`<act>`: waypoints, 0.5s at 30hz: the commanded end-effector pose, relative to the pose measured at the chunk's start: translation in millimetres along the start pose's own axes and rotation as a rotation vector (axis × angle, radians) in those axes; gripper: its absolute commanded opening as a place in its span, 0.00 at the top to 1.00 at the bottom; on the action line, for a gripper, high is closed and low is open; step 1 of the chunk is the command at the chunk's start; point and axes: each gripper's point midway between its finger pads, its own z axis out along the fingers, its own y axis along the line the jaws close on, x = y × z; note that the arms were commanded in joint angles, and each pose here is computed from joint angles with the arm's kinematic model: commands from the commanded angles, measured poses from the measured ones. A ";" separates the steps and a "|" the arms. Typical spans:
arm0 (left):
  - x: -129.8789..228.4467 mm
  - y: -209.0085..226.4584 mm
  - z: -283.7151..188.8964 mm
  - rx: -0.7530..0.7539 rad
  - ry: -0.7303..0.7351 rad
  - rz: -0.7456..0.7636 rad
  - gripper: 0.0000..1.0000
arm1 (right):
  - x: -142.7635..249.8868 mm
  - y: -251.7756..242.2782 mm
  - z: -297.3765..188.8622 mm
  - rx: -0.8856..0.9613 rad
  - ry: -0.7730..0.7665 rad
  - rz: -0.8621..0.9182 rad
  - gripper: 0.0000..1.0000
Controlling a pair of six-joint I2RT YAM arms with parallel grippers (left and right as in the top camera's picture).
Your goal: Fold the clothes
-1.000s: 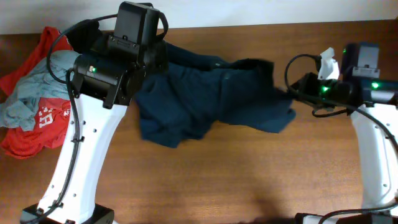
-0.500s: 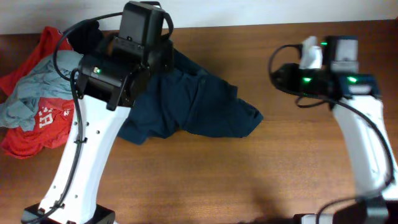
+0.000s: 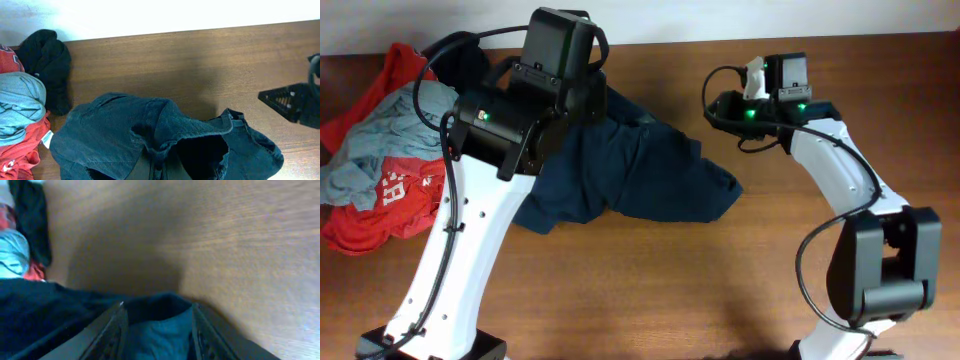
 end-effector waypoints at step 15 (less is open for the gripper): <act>-4.6 -2.2 -2.5 0.006 -0.015 0.018 0.99 | 66.3 7.9 50.9 0.000 0.226 0.031 0.58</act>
